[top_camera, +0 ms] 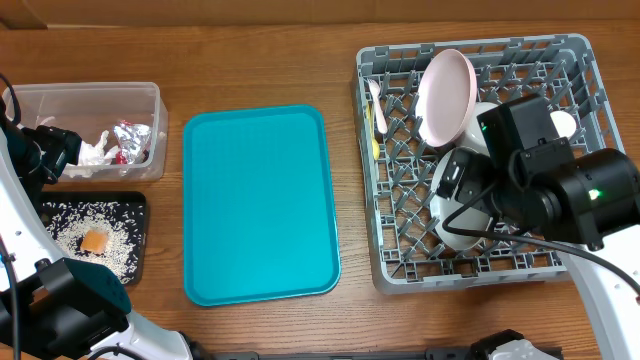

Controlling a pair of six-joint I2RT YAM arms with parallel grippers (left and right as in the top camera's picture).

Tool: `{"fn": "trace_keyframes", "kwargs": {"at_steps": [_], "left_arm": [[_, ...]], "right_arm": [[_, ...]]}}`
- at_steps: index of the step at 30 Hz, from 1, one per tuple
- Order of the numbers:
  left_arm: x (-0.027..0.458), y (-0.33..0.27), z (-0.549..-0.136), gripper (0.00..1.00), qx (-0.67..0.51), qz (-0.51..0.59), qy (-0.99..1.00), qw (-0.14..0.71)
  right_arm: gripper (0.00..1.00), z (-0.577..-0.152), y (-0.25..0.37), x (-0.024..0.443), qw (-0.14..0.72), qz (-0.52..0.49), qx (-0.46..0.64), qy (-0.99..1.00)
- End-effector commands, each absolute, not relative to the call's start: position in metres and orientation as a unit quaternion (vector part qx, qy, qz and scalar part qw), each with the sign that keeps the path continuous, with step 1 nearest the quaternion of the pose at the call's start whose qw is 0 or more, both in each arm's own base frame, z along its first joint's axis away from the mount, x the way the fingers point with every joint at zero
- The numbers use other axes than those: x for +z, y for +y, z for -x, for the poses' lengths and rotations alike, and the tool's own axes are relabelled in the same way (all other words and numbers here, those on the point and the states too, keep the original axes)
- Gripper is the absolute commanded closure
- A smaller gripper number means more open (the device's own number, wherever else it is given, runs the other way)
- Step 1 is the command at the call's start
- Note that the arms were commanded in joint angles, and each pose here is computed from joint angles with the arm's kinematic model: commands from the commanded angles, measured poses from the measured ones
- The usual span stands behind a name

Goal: Sort waste into correct bins and load items into the dishwasher rack

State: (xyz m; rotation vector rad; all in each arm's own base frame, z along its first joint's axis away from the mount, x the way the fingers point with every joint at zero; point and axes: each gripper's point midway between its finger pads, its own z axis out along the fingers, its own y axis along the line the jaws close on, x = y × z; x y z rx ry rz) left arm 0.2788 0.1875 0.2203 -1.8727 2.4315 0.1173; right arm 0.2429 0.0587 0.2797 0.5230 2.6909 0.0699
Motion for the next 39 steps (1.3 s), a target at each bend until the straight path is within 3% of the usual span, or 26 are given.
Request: {"fn": "trace_keyframes", "kwargs": {"at_steps": [1, 5, 11, 18, 26, 39], "left_arm": [[0.222, 0.185, -0.278, 0.00, 0.042, 0.611, 0.789, 0.037], [0.222, 0.185, -0.278, 0.00, 0.042, 0.611, 0.790, 0.037], [0.222, 0.185, -0.278, 0.00, 0.042, 0.611, 0.790, 0.037], [0.222, 0.185, -0.278, 0.00, 0.042, 0.611, 0.790, 0.037], [0.222, 0.185, -0.278, 0.00, 0.042, 0.611, 0.790, 0.037], [0.222, 0.185, -0.278, 0.00, 0.042, 0.611, 0.790, 0.037]], "right_arm": [[0.00, -0.248, 0.049, 0.299, 0.262, -0.166, 0.029, 0.950], [0.00, -0.246, 0.044, 0.303, 0.311, -0.148, 0.064, 0.937], [0.00, -0.232, 0.039, 0.262, 0.350, -0.134, 0.118, 0.919], [0.00, -0.230, 0.065, 0.215, 0.463, 0.001, 0.184, 0.867], [0.00, -0.224, 0.066, 0.168, 0.538, 0.011, 0.203, 0.818], [0.00, -0.228, 0.044, 0.155, 0.601, -0.016, 0.184, 0.777]]}}
